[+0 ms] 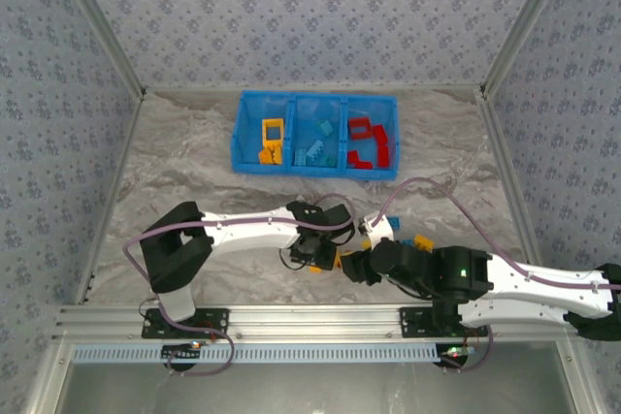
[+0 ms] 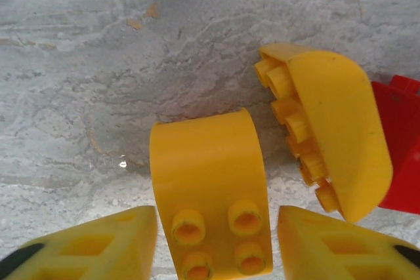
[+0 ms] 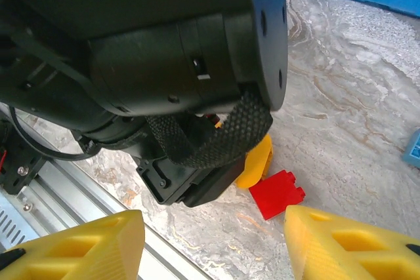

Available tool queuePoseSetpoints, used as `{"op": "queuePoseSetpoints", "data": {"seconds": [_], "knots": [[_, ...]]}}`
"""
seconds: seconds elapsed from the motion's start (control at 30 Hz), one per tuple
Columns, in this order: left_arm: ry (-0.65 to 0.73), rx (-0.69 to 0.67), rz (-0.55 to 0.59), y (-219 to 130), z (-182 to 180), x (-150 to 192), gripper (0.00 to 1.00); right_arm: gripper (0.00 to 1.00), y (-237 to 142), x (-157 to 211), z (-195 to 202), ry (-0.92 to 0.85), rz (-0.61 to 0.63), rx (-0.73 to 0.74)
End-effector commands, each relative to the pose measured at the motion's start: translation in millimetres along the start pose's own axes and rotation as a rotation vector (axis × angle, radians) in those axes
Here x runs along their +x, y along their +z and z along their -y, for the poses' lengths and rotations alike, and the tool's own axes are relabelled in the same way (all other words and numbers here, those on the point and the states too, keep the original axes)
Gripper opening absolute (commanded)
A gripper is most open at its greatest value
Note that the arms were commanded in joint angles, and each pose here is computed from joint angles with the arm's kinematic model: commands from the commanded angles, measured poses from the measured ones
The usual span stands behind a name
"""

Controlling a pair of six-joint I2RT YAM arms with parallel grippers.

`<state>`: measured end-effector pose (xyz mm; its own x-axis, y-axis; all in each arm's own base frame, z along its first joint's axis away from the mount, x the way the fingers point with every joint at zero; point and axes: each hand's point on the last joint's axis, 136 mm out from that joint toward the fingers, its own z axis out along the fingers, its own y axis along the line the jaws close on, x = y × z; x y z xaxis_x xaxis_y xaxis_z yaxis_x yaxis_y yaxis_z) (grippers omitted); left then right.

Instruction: Sort the legos into containers by color

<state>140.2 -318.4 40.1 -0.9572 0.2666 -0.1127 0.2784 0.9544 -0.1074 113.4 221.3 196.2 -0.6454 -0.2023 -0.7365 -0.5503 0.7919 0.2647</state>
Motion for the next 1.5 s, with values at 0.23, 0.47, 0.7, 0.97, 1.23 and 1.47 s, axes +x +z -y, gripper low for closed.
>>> {"op": "queuePoseSetpoints", "data": {"seconds": [0.23,0.47,0.7,0.97,1.23,1.47], "knots": [[0.012,-0.094,0.122,-32,-23,-16,0.33,0.61,-5,-13,4,0.02,0.042,0.032],[-0.055,-0.113,0.237,-95,-71,-58,0.33,0.61,10,-48,-17,0.007,0.094,0.001],[-0.165,-0.187,0.33,-126,-144,-144,0.33,0.66,53,-106,-35,-0.06,0.219,0.057],[-0.258,-0.332,0.42,-113,-208,-255,0.3,0.67,86,-153,-34,-0.041,0.35,0.084],[-0.308,-0.464,0.452,-91,-256,-332,0.3,0.73,107,-162,-24,-0.026,0.377,0.074],[-0.301,-0.454,0.447,-67,-264,-360,0.31,0.76,133,-180,-29,-0.039,0.436,0.056]]}}
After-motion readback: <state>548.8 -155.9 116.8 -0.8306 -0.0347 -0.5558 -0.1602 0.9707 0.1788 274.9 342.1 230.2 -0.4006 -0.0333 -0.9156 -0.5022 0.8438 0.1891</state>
